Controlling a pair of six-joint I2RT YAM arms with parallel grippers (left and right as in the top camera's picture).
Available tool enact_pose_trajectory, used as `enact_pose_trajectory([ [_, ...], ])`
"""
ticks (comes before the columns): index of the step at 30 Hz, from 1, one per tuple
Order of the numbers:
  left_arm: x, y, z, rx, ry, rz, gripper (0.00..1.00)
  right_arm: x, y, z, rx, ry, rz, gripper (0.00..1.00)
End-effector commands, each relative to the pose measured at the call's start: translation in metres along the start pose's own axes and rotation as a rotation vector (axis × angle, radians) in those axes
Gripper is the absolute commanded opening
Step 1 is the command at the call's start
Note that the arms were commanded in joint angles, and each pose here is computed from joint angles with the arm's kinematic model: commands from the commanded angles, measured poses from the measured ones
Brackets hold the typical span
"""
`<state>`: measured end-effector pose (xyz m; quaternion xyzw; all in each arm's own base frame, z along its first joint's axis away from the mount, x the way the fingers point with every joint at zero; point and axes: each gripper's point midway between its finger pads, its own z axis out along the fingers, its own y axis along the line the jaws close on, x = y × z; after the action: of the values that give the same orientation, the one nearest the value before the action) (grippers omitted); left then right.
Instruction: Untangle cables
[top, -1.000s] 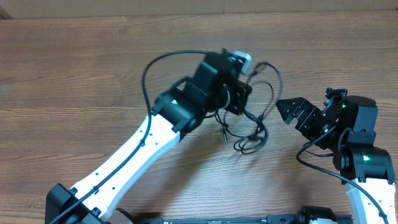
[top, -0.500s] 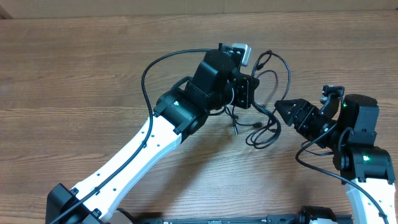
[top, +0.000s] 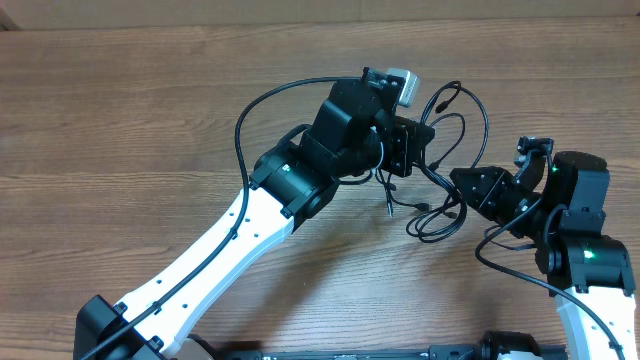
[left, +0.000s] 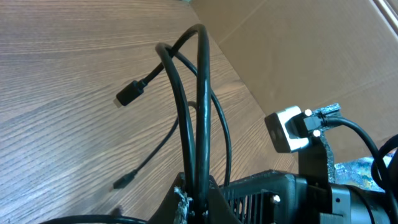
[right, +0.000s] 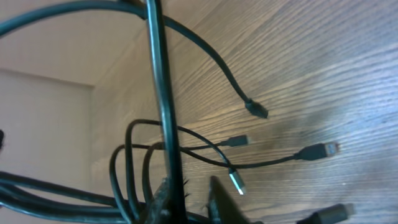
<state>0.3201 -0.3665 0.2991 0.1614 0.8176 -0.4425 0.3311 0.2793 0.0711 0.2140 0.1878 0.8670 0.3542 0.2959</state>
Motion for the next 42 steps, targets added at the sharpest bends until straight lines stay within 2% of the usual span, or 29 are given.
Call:
enact_pose_trajectory([
  [1, -0.007, -0.017, -0.009, 0.047, -0.023, 0.008, 0.04, -0.002, 0.004, -0.002, -0.011, -0.009, -0.006, 0.04],
  [11, -0.003, -0.014, -0.009, 0.035, -0.008, 0.006, 0.04, -0.002, 0.006, -0.002, -0.021, -0.004, -0.006, 0.04],
  [20, 0.011, -0.009, -0.008, 0.012, 0.047, 0.017, 0.04, 0.005, 0.043, -0.007, -0.221, 0.060, -0.055, 0.04],
  [34, 0.064, -0.040, -0.001, 0.074, 0.192, 0.325, 0.04, 0.002, 0.040, -0.006, -0.201, 0.046, -0.013, 0.04],
  [42, 0.089, -0.024, -0.007, 0.039, 0.301, 0.401, 0.04, -0.002, 0.025, -0.004, -0.120, 0.013, 0.007, 0.04],
])
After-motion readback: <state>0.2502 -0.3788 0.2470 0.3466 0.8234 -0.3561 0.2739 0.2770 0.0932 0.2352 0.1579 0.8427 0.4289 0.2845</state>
